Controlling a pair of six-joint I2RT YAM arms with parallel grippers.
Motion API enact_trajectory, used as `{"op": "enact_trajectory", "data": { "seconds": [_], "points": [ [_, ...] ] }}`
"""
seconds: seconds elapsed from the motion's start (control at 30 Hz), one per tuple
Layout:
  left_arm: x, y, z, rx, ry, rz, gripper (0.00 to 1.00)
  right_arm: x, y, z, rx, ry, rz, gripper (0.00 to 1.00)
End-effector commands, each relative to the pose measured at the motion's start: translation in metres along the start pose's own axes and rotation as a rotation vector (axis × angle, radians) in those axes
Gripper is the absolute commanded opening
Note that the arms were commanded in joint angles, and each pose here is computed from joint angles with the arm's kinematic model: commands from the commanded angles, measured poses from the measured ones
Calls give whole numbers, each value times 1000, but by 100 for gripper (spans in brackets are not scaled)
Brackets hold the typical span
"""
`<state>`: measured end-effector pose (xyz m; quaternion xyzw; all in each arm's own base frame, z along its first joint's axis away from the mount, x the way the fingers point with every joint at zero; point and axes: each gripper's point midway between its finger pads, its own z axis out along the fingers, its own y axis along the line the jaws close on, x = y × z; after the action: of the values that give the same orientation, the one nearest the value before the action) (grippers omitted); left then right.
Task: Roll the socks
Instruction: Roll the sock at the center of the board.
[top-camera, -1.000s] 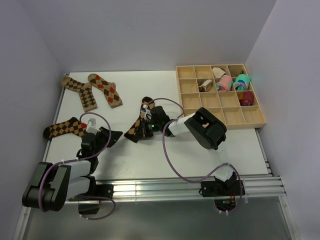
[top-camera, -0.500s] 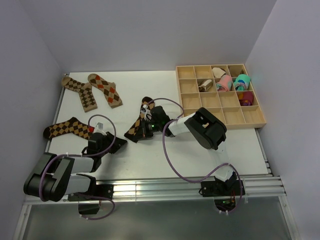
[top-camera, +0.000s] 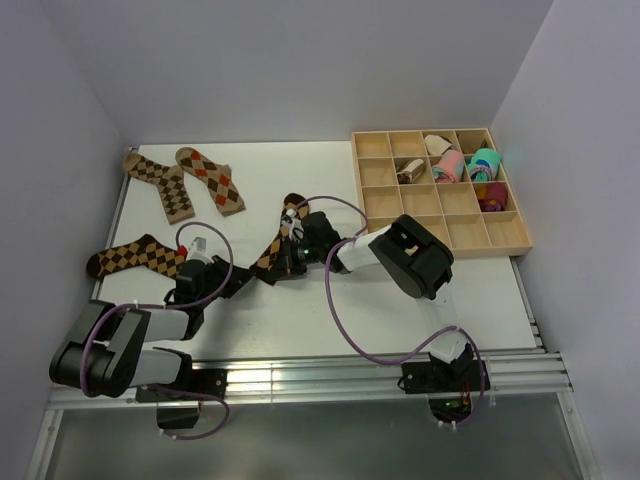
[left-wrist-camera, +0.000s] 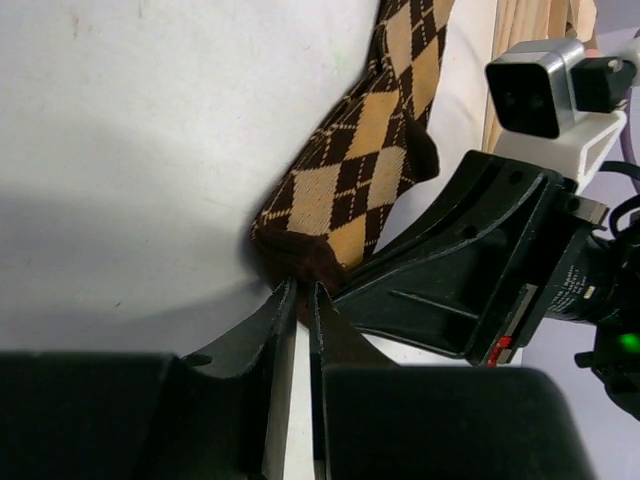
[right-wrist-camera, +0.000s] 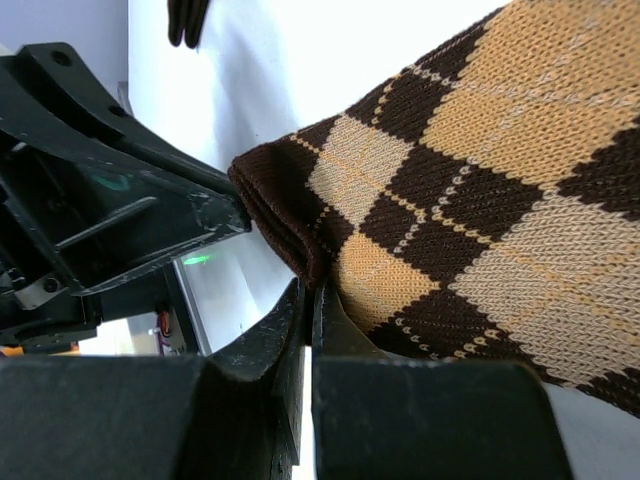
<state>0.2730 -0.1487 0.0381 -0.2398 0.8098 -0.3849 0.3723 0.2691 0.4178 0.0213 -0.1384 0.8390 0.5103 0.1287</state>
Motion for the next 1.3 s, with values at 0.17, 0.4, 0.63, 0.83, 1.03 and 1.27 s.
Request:
{"op": "enact_trajectory", "data": {
  "seconds": [0.17, 0.4, 0.63, 0.83, 1.03, 1.27],
  "points": [
    [-14, -26, 12, 104, -35, 30, 14, 0, -21, -3, 59, -8, 24, 0],
    [-8, -28, 16, 153, -21, 2, 14, 2, -24, -4, 62, -1, 32, 0],
    [-13, -34, 12, 189, -53, 14, 16, 3, -25, -3, 62, 2, 42, 0],
    [-9, -32, 19, 198, -34, 1, 16, 3, -25, -3, 60, 4, 47, 0],
    [-1, -26, 25, 215, -8, -33, 16, 4, -27, -2, 64, 11, 52, 0],
    [1, -19, 29, 199, -12, -44, 16, 9, -31, -7, 101, 30, 46, 0]
  ]
}}
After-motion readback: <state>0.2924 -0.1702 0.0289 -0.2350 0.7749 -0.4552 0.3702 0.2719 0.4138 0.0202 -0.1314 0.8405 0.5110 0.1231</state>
